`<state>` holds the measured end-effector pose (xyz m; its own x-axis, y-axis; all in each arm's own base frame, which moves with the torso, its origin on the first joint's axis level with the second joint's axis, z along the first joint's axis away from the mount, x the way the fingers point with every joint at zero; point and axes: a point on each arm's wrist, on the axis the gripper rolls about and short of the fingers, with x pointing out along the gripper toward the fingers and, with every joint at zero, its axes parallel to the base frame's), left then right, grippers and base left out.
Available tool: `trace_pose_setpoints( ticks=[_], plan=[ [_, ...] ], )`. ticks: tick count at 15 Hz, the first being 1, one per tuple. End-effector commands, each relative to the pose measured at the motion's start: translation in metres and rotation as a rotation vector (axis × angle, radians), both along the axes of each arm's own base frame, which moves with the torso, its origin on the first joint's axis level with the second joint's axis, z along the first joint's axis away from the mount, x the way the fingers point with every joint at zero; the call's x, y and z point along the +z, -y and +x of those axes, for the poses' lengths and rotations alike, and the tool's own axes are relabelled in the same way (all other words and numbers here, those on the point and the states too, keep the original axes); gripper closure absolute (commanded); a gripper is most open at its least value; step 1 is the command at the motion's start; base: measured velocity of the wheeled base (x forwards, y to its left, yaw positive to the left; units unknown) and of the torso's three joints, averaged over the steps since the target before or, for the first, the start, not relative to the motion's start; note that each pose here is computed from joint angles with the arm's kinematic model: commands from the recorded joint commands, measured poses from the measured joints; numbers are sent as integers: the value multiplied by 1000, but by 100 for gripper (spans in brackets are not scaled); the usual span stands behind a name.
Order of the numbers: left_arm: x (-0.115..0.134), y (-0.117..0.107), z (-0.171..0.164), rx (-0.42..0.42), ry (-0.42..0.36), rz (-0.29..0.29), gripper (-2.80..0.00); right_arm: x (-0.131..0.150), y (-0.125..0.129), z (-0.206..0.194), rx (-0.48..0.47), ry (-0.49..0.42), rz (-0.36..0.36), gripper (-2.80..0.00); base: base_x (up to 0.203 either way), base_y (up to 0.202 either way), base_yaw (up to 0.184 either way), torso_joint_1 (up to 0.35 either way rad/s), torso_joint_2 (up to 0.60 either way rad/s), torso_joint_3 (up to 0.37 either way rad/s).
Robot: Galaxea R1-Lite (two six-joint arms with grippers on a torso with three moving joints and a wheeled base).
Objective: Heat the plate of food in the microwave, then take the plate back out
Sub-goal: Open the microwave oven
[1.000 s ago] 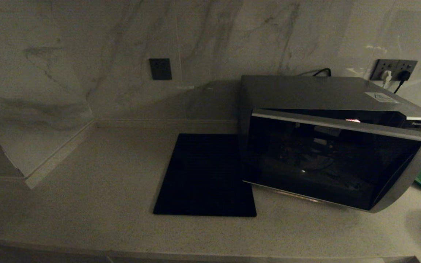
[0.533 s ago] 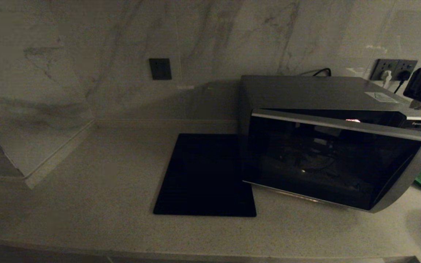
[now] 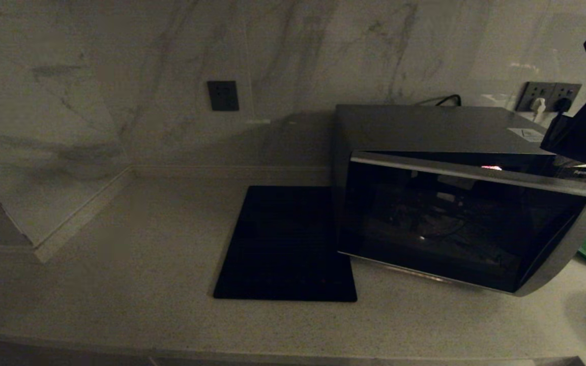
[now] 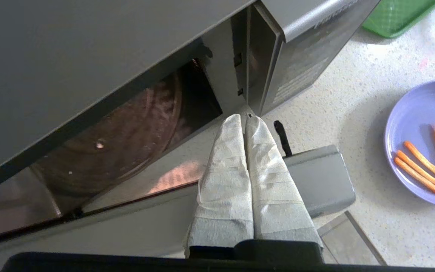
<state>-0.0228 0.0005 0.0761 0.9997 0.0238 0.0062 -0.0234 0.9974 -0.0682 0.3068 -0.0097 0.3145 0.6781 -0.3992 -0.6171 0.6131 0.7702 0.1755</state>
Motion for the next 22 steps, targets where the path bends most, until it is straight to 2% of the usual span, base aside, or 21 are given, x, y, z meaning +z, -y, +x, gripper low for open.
trace_pose_setpoints(
  ticks=[1,8,13,18,22],
  plan=[
    [0,0,0,1,0,-1,0,-7,4,5,-15,-27,1,0,0,0,0,0,0,0],
    [0,0,0,1,0,-1,0,-16,5,4,-19,-65,5,0,0,0,0,0,0,0],
    [0,0,0,1,0,-1,0,-18,2,-10,-2,-83,13,0,0,0,0,0,0,0],
    [0,0,0,0,0,-1,0,-12,-11,-34,56,-76,22,0,0,0,0,0,0,0],
    [0,0,0,1,1,-1,0,-9,-35,-75,164,-99,17,0,0,0,0,0,0,0]
  ],
)
